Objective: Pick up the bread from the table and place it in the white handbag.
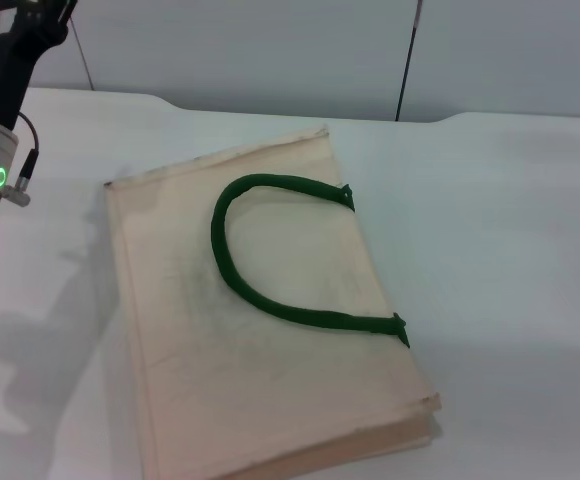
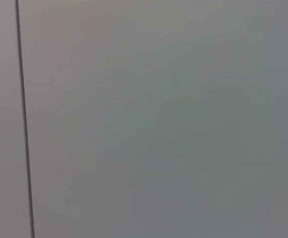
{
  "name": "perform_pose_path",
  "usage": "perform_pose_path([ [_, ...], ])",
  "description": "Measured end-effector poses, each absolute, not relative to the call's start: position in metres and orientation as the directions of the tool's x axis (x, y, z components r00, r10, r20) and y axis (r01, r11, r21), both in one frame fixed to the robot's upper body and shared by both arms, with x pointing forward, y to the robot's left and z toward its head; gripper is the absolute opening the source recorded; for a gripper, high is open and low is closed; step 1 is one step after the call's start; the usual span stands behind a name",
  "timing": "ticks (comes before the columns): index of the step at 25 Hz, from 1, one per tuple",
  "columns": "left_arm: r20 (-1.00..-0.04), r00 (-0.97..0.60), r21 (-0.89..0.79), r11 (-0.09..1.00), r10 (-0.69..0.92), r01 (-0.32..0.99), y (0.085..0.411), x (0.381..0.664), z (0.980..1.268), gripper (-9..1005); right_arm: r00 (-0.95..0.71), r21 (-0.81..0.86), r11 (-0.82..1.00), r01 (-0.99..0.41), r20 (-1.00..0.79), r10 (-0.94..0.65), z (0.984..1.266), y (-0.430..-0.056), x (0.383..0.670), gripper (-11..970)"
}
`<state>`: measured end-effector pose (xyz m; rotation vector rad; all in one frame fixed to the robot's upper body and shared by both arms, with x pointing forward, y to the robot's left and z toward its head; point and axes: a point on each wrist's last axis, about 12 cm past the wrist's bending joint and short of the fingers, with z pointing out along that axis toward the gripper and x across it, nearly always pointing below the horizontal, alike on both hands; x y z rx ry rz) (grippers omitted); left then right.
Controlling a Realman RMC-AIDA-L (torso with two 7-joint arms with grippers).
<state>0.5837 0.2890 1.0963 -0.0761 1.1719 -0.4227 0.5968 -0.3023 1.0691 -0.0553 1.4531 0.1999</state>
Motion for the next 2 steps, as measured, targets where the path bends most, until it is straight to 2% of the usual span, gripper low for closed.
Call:
perform_pose_path([
  [2, -0.881, 0.318, -0.263, 0.921, -0.351, 0.288, 0.2877, 0.5842, 1.0965, 876, 0.103, 0.082, 0.982, -0.172, -0.990, 0.100, 1.0689, -0.3018, 0.5967, 894],
])
